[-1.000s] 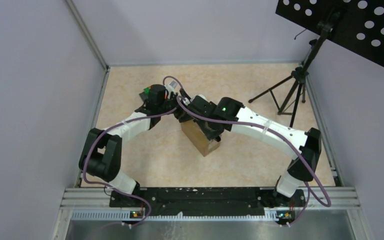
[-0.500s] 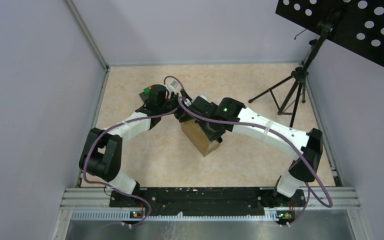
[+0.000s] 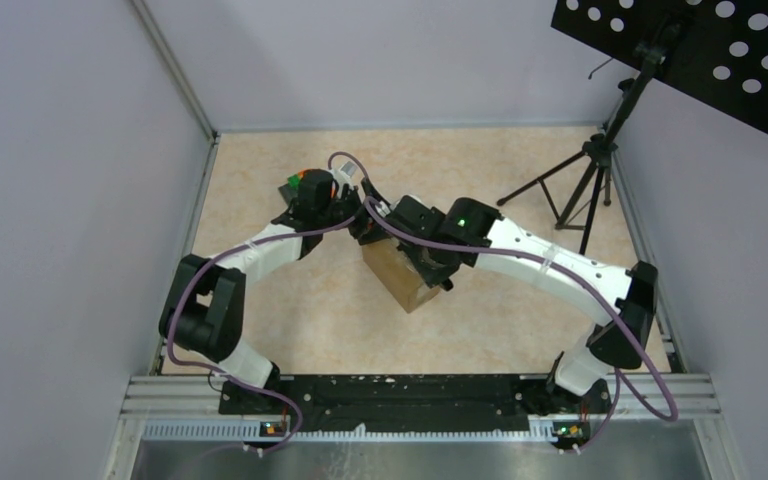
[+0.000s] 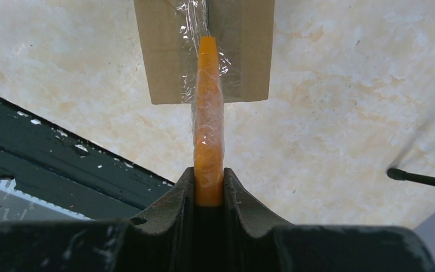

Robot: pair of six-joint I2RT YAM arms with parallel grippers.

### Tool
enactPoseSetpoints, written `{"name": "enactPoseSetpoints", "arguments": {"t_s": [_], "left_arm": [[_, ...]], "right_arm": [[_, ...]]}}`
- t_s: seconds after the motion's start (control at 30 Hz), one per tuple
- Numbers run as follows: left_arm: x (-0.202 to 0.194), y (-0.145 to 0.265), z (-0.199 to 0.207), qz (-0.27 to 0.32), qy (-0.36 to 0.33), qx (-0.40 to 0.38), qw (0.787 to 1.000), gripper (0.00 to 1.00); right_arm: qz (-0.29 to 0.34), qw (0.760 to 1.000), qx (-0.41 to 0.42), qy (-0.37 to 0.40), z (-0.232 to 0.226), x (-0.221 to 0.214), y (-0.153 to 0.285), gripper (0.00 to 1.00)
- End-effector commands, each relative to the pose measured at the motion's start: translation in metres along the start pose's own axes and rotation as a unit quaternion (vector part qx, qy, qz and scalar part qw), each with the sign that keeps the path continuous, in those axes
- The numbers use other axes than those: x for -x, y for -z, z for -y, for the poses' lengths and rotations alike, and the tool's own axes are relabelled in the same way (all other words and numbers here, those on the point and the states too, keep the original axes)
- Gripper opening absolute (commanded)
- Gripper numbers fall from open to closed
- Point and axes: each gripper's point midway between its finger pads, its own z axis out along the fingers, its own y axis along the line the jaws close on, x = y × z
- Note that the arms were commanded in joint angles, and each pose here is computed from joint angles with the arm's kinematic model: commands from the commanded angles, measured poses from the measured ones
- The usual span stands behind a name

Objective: Unpack the express box

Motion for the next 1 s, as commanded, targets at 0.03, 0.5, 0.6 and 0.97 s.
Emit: {"name": "enactPoseSetpoints", "arguments": {"t_s": [0.03, 0.5, 0.6, 0.97], "left_arm": [[0.003, -0.007, -0.034, 0.009, 0.006, 0.049, 0.999, 0.76], [0.006, -0.008, -0.041, 0.011, 0.008, 0.056, 0.998, 0.76], [0.007, -0.007, -0.041, 0.012, 0.008, 0.057, 0.998, 0.76], [0.009, -0.006, -0.049, 0.017, 0.011, 0.065, 0.998, 0.76]], "right_arm": [[-0.037, 0.999, -0.006, 0.007, 0.012, -0.029, 0.016, 0.00], [-0.056, 0.998, -0.011, 0.014, 0.017, -0.043, 0.022, 0.00], [-0.058, 0.998, -0.012, 0.013, 0.018, -0.045, 0.024, 0.00], [-0.070, 0.997, -0.010, 0.016, 0.019, -0.056, 0.029, 0.00]]}}
